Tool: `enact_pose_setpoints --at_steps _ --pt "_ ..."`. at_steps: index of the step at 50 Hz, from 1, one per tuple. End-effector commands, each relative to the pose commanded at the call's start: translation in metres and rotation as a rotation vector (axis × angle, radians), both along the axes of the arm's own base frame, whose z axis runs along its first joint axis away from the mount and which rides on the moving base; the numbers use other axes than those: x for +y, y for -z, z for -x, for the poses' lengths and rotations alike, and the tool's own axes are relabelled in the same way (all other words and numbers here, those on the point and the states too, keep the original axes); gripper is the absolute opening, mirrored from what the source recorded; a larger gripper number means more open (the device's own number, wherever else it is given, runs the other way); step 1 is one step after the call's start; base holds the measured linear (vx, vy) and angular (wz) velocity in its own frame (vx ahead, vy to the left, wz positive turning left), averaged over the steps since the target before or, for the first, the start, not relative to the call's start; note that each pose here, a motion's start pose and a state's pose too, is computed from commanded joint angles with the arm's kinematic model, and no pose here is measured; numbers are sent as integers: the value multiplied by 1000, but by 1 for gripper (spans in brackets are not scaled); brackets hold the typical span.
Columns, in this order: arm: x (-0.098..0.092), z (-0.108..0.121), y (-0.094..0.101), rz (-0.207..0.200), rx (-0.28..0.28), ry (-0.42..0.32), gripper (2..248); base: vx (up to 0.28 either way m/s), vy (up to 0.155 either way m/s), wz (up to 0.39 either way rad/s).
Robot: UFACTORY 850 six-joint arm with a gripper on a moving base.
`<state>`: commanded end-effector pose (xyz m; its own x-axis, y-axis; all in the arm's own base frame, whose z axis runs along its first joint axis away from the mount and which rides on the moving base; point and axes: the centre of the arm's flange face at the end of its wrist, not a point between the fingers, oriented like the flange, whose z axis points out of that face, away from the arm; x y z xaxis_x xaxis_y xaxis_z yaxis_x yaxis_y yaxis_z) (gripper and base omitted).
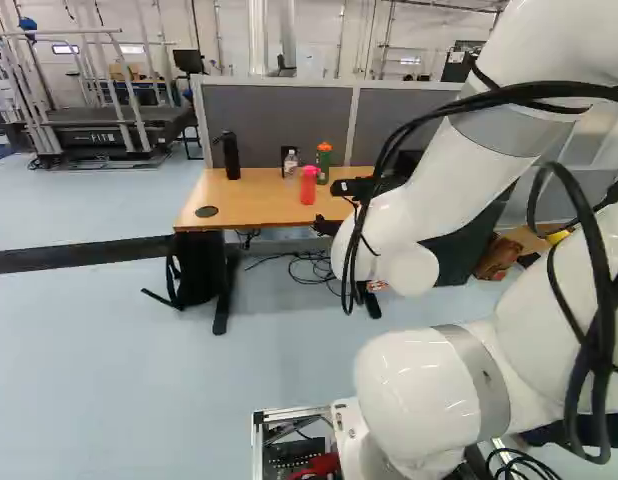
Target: Pick up the green bottle from the table
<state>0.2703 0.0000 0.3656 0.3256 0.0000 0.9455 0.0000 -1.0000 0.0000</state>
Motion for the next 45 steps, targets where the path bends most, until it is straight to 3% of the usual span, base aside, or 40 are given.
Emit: enact_pose_setpoints --at_steps 45 --pt "0 0 0 0 0 0 247 248 -119 -10"
